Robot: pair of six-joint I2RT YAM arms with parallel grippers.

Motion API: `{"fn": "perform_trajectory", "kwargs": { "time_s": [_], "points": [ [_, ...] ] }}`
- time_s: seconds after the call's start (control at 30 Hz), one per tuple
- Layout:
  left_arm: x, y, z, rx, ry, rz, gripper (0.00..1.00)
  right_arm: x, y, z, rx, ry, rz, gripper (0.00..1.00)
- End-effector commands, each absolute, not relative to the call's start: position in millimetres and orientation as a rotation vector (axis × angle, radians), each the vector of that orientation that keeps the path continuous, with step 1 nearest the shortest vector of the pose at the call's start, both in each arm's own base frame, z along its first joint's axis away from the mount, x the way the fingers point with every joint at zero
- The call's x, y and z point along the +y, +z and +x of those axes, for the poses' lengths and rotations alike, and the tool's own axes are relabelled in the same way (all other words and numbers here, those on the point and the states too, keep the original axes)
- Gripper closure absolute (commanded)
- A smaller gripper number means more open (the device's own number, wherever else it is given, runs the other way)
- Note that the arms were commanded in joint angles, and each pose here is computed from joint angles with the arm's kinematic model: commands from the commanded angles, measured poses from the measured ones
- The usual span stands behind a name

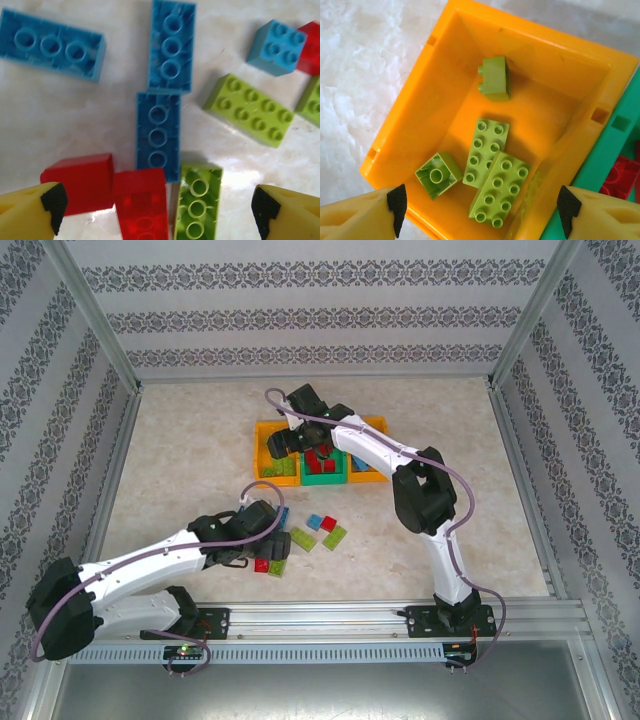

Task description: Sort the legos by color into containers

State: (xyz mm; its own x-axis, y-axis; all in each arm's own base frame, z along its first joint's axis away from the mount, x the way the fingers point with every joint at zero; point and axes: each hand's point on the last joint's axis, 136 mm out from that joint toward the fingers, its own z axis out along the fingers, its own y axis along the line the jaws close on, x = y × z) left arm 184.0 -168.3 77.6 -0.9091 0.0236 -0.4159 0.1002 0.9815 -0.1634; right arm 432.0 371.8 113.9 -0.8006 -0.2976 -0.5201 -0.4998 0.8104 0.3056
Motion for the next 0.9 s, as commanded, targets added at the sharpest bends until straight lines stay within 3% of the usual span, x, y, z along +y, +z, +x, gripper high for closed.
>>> {"fn": "perform_trajectory", "kwargs": {
  "time_s": [0.0, 0.53, 0.87],
  "points": [
    [-154.2, 64.7, 168.4, 2.742, -0.247, -0.087, 0.07, 365.3, 146.0, 431.6, 2.482, 0.629, -0.547, 0.18],
    [-162.5, 39.9, 167.4, 2.767, -0.286, -0.143, 0.23, 316.7, 173.1, 432.6, 2.428, 0.531, -0.43, 0.17],
    [-161.1, 30.0, 169.4, 2.781, -0.236, -0.15, 0.41, 291.6, 172.9, 430.3, 2.432, 0.492, -0.382, 0.17]
  ]
}}
